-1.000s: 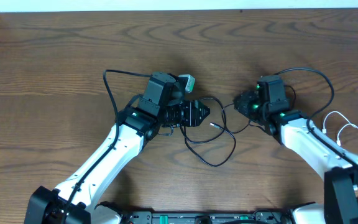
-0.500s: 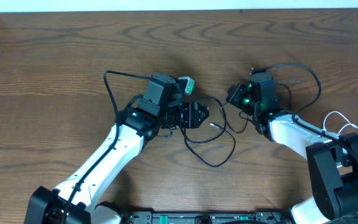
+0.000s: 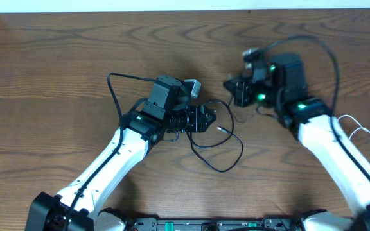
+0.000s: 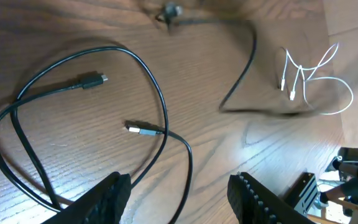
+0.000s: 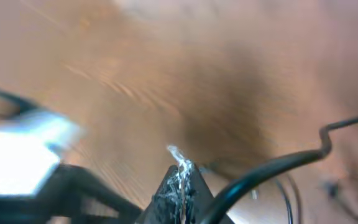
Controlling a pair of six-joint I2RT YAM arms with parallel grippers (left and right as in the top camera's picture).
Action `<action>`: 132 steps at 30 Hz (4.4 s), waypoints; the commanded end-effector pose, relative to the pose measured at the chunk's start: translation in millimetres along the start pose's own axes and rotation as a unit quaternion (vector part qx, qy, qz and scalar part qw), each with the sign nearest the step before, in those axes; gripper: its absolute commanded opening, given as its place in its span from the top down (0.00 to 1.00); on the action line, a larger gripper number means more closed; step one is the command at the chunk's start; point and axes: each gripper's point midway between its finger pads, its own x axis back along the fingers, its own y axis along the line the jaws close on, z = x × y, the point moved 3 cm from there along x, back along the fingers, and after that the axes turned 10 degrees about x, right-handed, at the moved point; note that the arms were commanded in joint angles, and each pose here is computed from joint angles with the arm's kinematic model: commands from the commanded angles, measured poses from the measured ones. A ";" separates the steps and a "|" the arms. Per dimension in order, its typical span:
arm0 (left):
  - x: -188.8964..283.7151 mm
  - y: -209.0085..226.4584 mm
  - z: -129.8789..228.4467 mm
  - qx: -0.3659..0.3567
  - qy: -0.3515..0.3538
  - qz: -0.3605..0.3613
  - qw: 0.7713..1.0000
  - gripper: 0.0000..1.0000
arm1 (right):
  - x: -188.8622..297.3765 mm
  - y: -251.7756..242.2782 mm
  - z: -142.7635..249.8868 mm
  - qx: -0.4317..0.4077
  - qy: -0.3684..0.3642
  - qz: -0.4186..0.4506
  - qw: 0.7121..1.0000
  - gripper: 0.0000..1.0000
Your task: Untangle cables
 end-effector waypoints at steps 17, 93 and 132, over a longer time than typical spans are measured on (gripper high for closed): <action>-0.8 0.7 -1.4 -0.007 0.000 -0.004 1.000 0.44 | 239.8 -148.1 -82.5 -0.050 -0.038 0.401 0.914 0.99; 66.6 139.9 -13.9 0.231 -0.084 -0.275 0.930 0.45 | -85.6 -30.1 192.6 -0.114 0.151 -0.061 0.980 0.75; 66.4 139.7 -12.4 0.234 -0.080 -0.274 0.929 0.45 | -23.8 -34.0 -15.3 -0.101 -0.109 -0.238 0.960 0.98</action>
